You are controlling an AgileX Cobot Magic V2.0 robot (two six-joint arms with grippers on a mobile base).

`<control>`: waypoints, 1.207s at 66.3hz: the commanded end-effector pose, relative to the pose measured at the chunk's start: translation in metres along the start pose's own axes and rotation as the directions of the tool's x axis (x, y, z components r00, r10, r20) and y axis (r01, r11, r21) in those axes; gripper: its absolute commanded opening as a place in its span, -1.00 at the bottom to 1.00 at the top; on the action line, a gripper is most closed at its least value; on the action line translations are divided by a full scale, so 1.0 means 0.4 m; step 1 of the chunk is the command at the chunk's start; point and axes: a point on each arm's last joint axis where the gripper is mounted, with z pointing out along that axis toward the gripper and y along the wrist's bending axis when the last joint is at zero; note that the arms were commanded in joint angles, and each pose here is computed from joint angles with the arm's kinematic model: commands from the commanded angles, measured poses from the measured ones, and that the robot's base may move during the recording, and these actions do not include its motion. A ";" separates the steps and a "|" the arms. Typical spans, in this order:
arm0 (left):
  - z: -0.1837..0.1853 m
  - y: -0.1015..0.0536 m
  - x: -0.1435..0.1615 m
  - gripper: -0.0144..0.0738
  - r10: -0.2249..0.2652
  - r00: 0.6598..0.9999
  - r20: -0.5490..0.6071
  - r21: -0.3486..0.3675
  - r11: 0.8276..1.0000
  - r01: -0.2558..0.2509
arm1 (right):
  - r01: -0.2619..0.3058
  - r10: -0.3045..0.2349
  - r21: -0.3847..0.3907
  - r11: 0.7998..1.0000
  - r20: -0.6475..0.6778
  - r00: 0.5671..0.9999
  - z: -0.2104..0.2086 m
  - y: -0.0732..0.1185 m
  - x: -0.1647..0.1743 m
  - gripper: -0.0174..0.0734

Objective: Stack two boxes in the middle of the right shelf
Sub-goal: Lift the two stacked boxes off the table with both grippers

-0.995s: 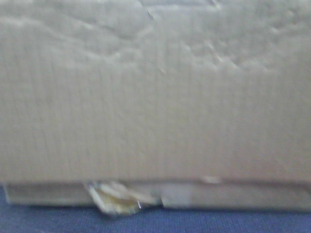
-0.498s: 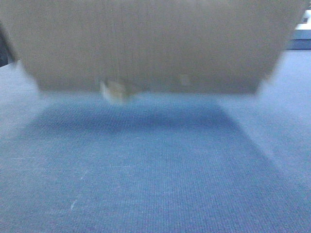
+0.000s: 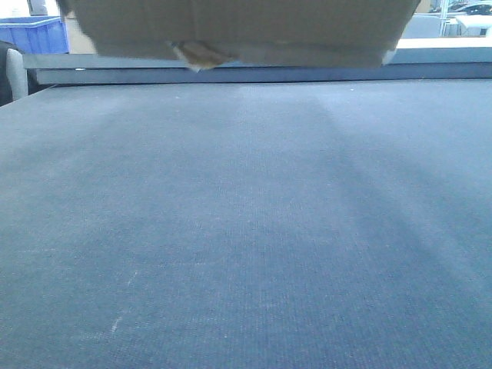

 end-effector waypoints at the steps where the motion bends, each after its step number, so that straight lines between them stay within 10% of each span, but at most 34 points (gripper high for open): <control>1: -0.021 0.003 -0.035 -0.93 0.015 0.995 0.104 0.029 0.999 -0.018 | 0.014 -0.013 -0.008 1.000 0.077 0.997 -0.003 -0.003 -0.026 -0.97; 80: 0.005 -0.046 -0.010 -0.93 0.045 0.997 0.062 0.073 0.996 -0.050 | 0.110 -0.116 0.082 0.991 0.075 0.990 0.022 -0.028 -0.031 -0.98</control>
